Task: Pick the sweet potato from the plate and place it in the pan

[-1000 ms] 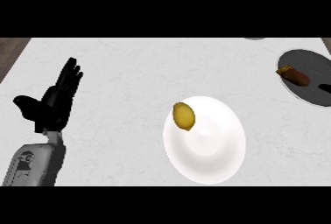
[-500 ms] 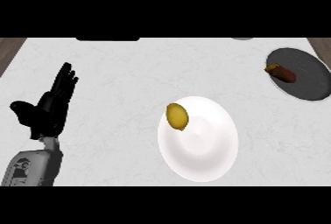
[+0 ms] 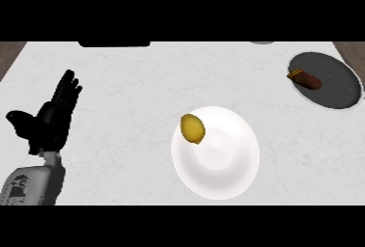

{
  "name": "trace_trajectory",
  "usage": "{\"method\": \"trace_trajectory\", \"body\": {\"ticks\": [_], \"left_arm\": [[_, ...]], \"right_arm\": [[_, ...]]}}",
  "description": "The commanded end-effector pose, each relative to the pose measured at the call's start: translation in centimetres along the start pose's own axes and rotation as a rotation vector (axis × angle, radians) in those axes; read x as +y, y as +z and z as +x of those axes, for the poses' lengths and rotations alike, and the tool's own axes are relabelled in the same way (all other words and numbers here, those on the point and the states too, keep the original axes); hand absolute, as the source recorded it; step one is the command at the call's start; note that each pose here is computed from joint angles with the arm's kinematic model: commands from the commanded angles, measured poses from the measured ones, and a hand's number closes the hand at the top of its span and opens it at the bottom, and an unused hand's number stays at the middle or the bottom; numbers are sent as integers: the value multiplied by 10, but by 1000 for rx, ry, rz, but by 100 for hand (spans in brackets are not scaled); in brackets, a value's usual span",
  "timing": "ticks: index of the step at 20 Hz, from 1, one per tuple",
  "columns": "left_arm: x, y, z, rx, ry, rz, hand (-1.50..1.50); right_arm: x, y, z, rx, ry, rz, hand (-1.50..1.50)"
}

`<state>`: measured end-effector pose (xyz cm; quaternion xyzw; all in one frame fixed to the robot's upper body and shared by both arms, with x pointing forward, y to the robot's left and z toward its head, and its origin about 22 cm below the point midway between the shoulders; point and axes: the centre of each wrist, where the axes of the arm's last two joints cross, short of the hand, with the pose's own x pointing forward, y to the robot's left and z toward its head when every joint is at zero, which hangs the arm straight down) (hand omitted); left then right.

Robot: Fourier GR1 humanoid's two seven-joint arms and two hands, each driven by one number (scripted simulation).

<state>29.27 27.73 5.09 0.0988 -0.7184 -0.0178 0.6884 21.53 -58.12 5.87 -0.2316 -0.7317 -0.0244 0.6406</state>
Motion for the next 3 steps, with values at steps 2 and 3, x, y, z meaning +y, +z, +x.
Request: {"method": "trace_trajectory", "body": {"ticks": [2,3], "left_arm": [[5,-8,-10,7,-8,7,0],[-5,-6,-2,12,3,3,0]], "right_arm": [[7,6,6,-33,24,63,-150],[-7,18,9,-18,49,57,-150]]}}
